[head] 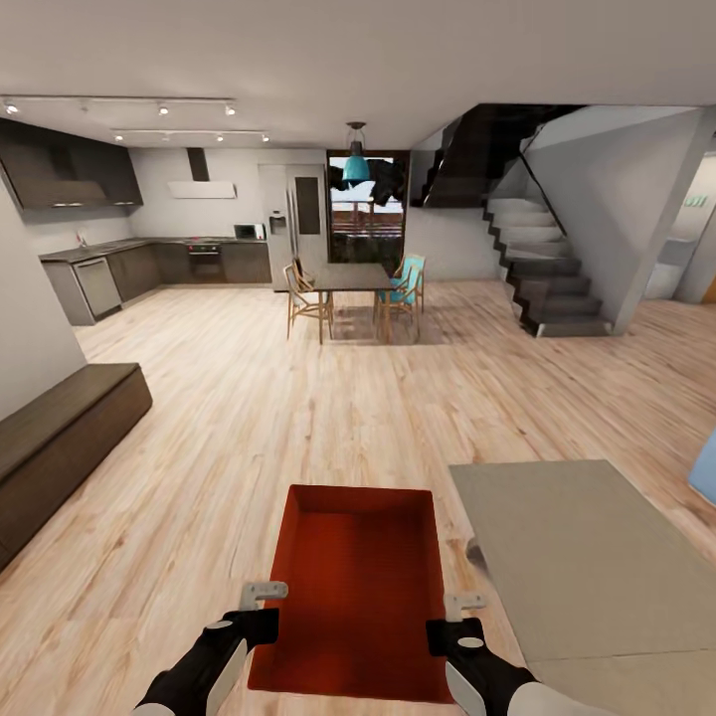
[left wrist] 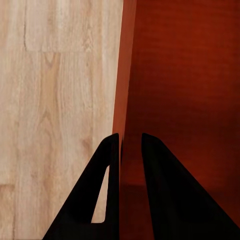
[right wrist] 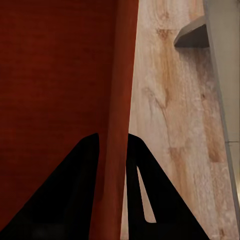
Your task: Move the two storage containers from the living room to the garage. In the garage, place one container on the floor and stack the other container on top of it (either order is fine).
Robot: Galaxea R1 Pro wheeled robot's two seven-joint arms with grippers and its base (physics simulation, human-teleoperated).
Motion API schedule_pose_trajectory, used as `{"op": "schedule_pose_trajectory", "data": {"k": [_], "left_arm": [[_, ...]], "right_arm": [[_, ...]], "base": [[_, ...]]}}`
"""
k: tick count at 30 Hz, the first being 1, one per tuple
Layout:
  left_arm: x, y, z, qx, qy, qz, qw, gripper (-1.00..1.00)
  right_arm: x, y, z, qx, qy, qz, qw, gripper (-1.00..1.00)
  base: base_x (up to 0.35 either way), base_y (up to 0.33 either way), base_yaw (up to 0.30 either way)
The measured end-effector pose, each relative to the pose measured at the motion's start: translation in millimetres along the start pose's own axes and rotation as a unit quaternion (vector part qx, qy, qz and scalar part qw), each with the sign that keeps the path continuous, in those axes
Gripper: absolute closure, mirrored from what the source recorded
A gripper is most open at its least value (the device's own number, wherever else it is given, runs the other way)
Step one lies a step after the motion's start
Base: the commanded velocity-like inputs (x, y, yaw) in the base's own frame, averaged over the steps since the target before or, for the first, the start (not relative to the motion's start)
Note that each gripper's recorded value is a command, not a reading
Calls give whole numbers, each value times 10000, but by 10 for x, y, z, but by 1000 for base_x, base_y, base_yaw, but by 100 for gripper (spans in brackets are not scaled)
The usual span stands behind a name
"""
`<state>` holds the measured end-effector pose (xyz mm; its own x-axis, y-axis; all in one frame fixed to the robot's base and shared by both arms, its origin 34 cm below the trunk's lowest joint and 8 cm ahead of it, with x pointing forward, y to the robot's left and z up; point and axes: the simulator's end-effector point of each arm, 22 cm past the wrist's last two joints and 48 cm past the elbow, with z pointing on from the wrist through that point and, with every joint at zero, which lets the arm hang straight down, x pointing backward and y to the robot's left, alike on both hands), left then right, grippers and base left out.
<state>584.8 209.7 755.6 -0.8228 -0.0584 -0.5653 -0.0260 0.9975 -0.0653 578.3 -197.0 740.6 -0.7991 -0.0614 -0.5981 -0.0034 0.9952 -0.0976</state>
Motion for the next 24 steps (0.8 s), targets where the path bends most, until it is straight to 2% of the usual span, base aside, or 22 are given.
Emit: {"op": "schedule_pose_trajectory", "data": {"k": [24], "left_arm": [[-2, 0, 0, 0, -4, 0, 10000, 100]], "right_arm": [[-1, 0, 0, 1, -4, 1, 10000, 100]], "base": [[322, 0, 0]]}}
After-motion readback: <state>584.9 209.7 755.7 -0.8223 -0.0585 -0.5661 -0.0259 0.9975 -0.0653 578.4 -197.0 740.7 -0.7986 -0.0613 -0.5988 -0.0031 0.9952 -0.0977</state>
